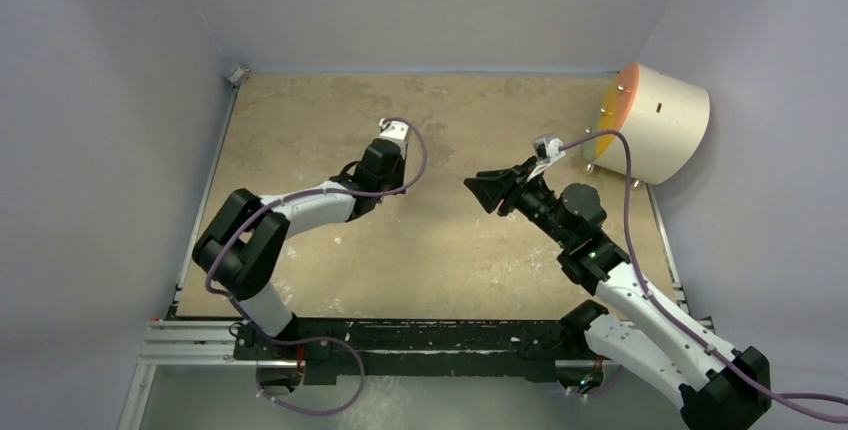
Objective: Insert the pens into the pen caps
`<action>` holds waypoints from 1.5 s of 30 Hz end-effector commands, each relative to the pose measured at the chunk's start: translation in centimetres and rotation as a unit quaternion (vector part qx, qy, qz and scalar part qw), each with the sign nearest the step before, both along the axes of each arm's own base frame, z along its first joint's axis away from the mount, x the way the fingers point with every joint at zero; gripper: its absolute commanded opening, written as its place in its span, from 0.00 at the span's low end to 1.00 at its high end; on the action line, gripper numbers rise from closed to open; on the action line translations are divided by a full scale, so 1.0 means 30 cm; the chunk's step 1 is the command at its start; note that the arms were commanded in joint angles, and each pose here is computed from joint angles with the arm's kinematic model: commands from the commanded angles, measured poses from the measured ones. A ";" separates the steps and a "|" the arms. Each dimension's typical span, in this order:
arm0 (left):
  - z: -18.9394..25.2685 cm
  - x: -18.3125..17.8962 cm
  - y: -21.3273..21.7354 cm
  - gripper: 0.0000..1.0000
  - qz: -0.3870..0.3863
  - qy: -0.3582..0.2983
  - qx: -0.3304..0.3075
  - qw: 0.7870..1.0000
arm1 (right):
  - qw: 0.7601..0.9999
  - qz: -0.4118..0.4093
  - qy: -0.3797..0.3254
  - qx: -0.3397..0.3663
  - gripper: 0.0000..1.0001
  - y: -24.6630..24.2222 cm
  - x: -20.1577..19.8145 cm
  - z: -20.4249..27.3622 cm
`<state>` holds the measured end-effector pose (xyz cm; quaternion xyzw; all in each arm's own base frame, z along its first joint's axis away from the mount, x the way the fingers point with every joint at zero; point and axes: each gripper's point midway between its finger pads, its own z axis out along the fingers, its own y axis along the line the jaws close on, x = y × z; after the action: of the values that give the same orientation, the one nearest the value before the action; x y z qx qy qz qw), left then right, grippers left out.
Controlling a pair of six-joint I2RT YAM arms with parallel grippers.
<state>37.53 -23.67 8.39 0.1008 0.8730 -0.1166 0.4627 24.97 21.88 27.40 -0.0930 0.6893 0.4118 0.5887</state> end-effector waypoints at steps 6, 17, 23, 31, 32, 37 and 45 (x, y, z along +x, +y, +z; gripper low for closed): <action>-0.098 0.065 0.075 0.05 0.048 0.053 0.071 0.995 | 1.000 -0.001 -0.001 0.002 0.43 0.004 0.007 -0.009; -0.173 0.055 0.071 0.16 0.037 0.097 0.078 0.991 | 1.000 -0.009 0.006 -0.003 0.43 -0.002 0.013 -0.029; -0.144 0.047 0.068 0.28 0.033 0.095 0.071 0.992 | 1.000 -0.013 0.007 -0.006 0.43 -0.007 0.016 -0.037; 0.068 0.040 0.008 0.32 -0.004 0.028 -0.007 1.000 | 1.000 -0.022 0.008 -0.007 0.42 -0.014 0.022 -0.043; 0.102 0.036 -0.003 0.33 -0.013 0.018 -0.019 1.000 | 1.000 -0.028 0.011 -0.008 0.42 -0.020 0.026 -0.050; 0.372 0.017 -0.022 0.41 -0.016 -0.088 -0.127 0.988 | 0.998 -0.058 0.028 -0.017 0.42 -0.051 0.040 -0.095; 0.526 -0.016 0.017 0.41 0.028 -0.150 -0.231 0.961 | 0.995 -0.076 0.045 -0.035 0.40 -0.080 0.039 -0.138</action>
<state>36.86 -23.50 22.34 0.0373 0.7820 -0.2450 0.5718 26.00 20.24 22.06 -0.0531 0.7435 0.3544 0.5646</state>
